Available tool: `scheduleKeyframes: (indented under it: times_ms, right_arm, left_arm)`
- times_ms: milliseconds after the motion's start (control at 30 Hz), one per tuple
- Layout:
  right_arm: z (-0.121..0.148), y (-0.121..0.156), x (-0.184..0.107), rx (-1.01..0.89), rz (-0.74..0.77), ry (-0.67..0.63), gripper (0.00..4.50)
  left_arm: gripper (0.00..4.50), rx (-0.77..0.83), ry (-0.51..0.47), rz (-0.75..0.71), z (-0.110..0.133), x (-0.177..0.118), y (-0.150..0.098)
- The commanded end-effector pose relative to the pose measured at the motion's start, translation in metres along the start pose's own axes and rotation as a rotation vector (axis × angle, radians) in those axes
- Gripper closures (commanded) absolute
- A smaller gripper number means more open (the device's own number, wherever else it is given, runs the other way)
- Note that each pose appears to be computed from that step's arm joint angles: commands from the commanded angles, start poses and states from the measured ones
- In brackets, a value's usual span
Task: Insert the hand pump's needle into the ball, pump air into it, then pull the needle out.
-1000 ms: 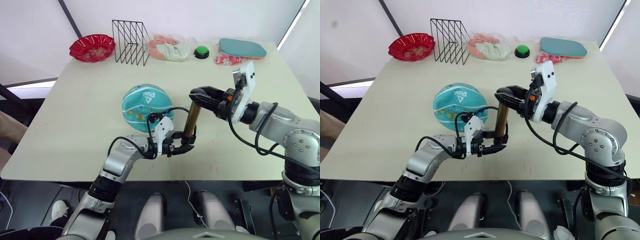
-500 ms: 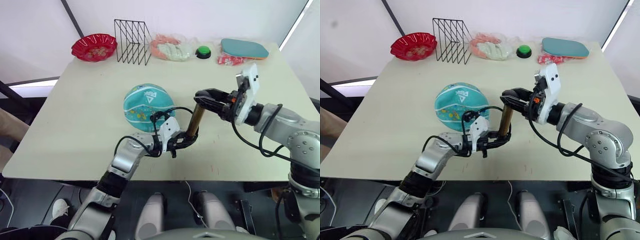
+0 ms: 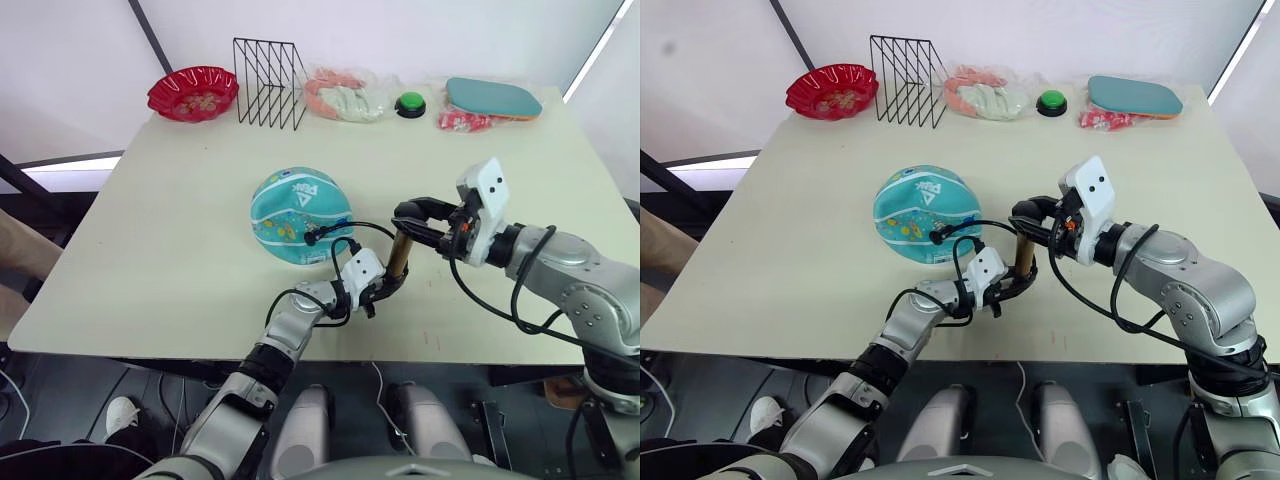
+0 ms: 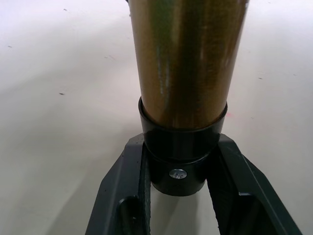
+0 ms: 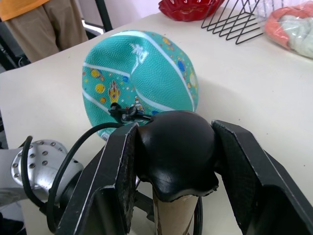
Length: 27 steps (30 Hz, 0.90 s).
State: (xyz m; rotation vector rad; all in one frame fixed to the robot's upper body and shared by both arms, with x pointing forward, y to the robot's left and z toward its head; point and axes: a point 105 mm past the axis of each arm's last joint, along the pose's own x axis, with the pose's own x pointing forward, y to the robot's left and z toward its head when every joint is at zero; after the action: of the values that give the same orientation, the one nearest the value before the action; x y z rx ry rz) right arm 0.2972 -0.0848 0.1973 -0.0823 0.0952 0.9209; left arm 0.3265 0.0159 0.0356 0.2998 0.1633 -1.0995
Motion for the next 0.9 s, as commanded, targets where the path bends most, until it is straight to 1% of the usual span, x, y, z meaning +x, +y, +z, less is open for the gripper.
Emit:
scheduleKeyframes:
  times_ms: [33,267,533,733,900]
  right_arm:
    - [0.007,0.010,-0.004,-0.045,0.034,-0.024,2.64]
    - [-0.013,0.009,-0.006,0.013,0.034,-0.002,2.64]
    - [-0.016,0.003,-0.013,0.008,0.026,-0.001,2.64]
    - [-0.002,0.000,-0.019,-0.020,0.034,-0.026,2.64]
    - [0.025,0.000,-0.033,-0.054,0.053,-0.088,2.64]
  left_arm:
    - [3.46,-0.022,0.033,-0.023,-0.010,-0.002,-0.003]
    - [3.46,-0.048,0.094,-0.035,-0.028,-0.005,-0.006]
    - [3.46,-0.056,0.108,-0.033,-0.037,-0.002,-0.009]
    - [3.46,-0.061,0.109,-0.048,-0.039,-0.001,-0.011]
    - [3.46,-0.059,0.129,-0.072,-0.042,-0.001,-0.014]
